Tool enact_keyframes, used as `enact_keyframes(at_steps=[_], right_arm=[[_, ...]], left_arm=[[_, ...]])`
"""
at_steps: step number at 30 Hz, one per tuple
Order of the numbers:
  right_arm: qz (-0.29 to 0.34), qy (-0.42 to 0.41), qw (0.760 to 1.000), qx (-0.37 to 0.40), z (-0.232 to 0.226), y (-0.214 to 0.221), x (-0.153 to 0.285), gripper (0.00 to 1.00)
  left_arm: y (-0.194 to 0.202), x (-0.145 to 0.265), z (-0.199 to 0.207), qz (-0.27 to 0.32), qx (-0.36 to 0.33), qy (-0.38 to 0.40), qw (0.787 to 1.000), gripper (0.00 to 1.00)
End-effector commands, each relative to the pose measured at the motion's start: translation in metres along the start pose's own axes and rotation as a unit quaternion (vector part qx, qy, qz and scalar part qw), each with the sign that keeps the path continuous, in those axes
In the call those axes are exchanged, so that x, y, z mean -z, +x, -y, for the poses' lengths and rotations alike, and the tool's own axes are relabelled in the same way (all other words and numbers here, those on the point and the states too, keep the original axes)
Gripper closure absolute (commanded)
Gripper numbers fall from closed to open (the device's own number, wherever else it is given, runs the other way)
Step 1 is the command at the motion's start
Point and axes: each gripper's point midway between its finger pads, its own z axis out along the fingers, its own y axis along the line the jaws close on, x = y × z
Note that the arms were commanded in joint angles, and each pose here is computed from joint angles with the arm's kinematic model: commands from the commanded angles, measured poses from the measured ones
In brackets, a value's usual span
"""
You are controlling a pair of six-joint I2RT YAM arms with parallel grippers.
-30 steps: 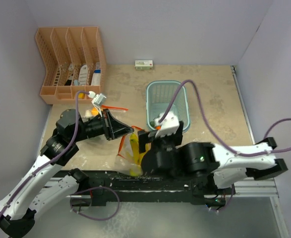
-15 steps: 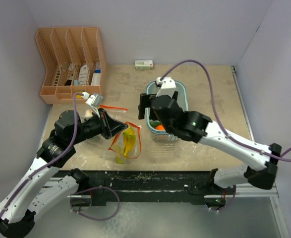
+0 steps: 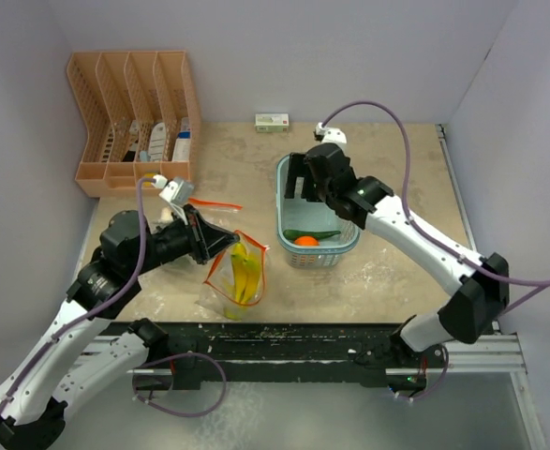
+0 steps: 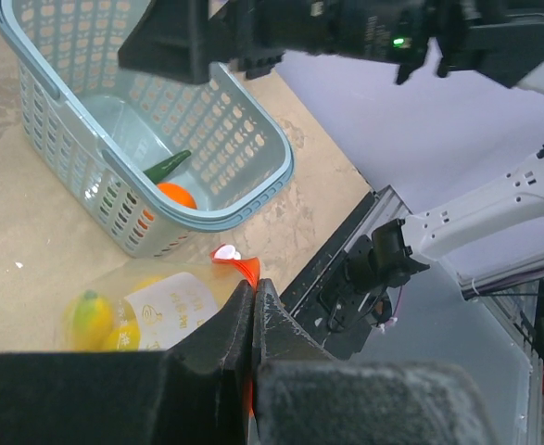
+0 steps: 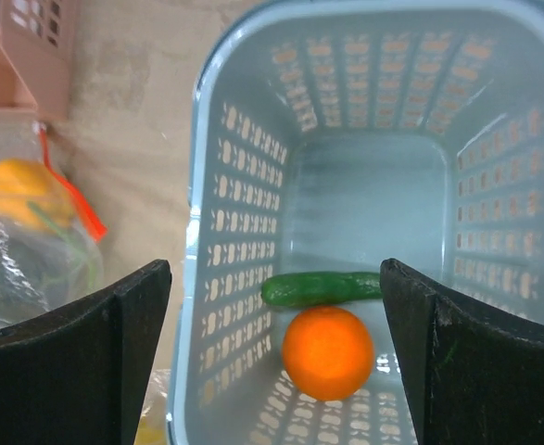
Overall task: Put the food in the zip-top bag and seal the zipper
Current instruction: Pick up the fake fruit from the bin.
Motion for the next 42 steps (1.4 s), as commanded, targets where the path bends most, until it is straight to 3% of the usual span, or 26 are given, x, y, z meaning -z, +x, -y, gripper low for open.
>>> enact_keyframes(at_steps=[1, 11, 30, 33, 38, 42], right_arm=[[-0.076, -0.019, 0.997, 0.026, -0.005, 0.04, -0.017, 0.06], [-0.177, 0.045, 0.982, 0.055, 0.038, 0.115, -0.031, 0.03], [-0.291, 0.002, 0.954, 0.067, 0.049, 0.202, -0.065, 0.05], [-0.293, -0.005, 0.954, 0.064, 0.05, 0.204, -0.07, 0.21], [-0.281, -0.016, 0.958, 0.058, 0.045, 0.192, -0.069, 0.7], [-0.246, -0.021, 0.967, 0.057, 0.038, 0.157, -0.058, 0.89]], left_arm=[[-0.025, 0.01, 0.018, 0.045, -0.043, 0.026, 0.998, 1.0], [-0.026, 0.019, 0.021, 0.055, -0.059, 0.028, 0.996, 1.0], [-0.019, 0.015, 0.01, 0.045, -0.054, 0.009, 0.997, 1.0], [-0.019, 0.014, 0.007, 0.045, -0.052, 0.004, 0.998, 1.0], [-0.018, 0.013, 0.007, 0.043, -0.047, 0.001, 0.998, 1.0], [-0.019, 0.014, 0.005, 0.045, -0.046, -0.006, 0.998, 1.0]])
